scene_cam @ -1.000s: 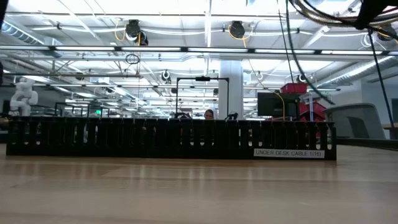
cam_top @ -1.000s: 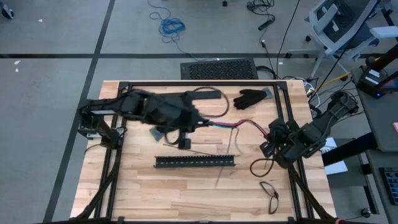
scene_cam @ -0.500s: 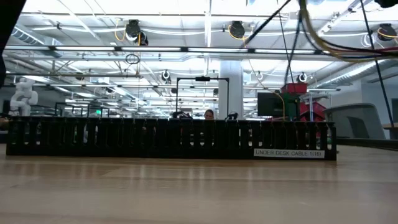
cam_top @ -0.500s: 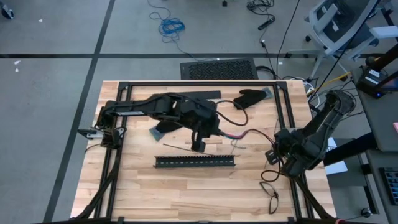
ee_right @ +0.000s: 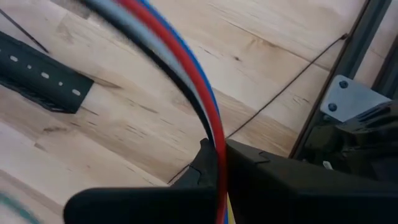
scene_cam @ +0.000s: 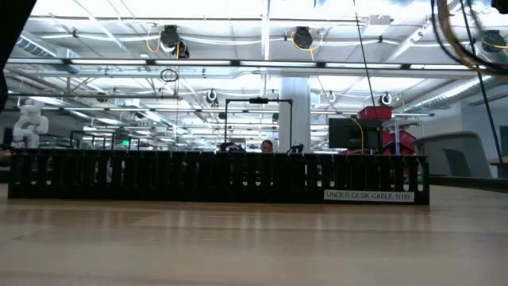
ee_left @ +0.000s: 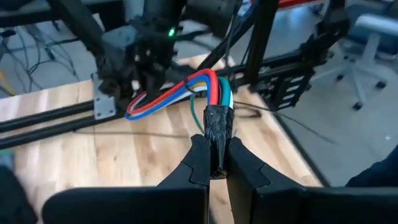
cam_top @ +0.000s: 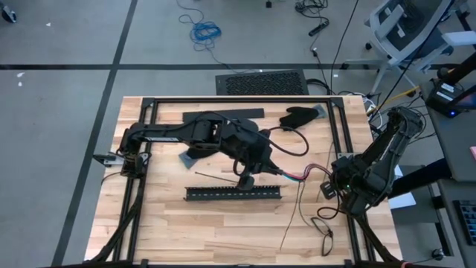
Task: Ziptie cables
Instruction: Put the zip tied cabled wires into the cable duct
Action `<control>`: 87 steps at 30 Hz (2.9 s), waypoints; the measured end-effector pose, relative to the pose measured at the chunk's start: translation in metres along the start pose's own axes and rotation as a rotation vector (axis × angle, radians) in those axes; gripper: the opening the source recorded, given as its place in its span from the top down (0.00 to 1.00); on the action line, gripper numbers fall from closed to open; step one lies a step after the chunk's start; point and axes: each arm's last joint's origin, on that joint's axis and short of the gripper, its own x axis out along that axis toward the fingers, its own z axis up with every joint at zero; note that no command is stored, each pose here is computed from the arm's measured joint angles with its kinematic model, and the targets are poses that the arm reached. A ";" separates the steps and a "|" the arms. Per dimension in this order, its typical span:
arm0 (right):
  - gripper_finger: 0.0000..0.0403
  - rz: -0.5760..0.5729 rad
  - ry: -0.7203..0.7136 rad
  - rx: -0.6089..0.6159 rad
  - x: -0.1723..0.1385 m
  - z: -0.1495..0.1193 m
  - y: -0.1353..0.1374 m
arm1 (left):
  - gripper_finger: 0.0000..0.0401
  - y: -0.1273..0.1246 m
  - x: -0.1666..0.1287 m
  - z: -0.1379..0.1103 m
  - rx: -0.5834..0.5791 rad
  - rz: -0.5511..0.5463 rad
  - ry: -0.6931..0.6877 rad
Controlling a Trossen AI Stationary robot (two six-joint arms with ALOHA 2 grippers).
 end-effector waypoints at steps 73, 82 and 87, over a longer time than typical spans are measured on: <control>1.00 -0.093 -0.075 -0.152 0.067 0.051 0.013 | 0.94 -0.028 -0.036 -0.046 -0.040 -0.090 0.264; 1.00 -0.163 -0.132 -0.035 0.050 0.053 -0.020 | 0.94 0.016 -0.029 -0.042 0.018 0.005 0.131; 1.00 -0.133 -0.214 0.044 0.044 0.057 -0.033 | 0.94 0.047 -0.034 -0.044 0.020 0.091 0.091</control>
